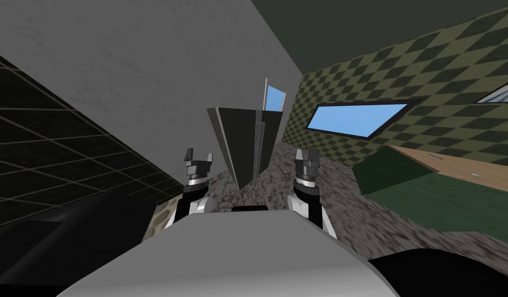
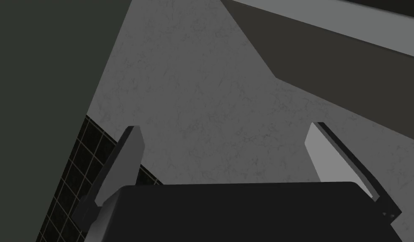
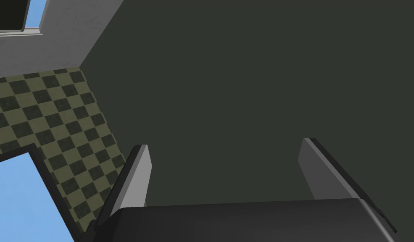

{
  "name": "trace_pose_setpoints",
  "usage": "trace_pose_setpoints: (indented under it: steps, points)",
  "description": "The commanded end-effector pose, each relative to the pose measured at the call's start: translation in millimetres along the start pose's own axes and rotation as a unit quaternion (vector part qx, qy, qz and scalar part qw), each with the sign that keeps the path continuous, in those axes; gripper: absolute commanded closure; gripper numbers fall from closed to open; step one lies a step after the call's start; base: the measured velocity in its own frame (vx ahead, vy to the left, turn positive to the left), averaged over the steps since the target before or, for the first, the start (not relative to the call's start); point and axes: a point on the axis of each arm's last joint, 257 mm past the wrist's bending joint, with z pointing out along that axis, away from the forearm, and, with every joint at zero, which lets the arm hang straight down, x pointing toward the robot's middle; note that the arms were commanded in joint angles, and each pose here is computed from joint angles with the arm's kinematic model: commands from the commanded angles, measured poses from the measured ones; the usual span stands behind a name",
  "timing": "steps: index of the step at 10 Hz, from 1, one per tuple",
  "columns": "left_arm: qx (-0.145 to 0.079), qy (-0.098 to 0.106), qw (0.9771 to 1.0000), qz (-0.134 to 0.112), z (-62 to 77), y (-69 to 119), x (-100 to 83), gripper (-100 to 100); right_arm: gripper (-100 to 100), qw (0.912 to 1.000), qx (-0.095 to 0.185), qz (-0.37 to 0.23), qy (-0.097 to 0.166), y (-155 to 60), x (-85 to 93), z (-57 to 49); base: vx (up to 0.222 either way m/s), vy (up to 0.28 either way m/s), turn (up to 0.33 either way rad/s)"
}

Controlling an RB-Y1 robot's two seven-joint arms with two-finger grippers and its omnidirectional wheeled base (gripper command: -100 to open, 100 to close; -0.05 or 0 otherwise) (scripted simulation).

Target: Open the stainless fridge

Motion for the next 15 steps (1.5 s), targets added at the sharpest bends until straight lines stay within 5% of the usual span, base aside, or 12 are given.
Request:
trace_pose_setpoints:
  steps: [1,9,10,15]
  points:
    - [0.000,0.000,1.0000,0.000,0.0,0.0,0.0,0,0,1.0000,0.000,0.000,0.000,0.0,0.0,0.0,0.000,0.000,0.000]
    - [0.000,0.000,1.0000,0.000,0.1,-0.2,0.0,0,0,1.0000,0.000,0.000,0.000,0.2,0.0,0.1,0.000,0.000,0.000]
    - [-0.005,0.016,0.9998,0.009,3.8,3.7,2.3,-100,0,1.0000,0.000,0.000,0.000,0.2,0.0,0.1,0.006,-0.030,0.002]
    - [-0.032,0.050,0.9972,0.046,35.2,27.8,-4.2,-100,0,1.0000,0.000,0.000,0.000,-0.1,0.0,-0.1,0.000,-0.142,0.007]
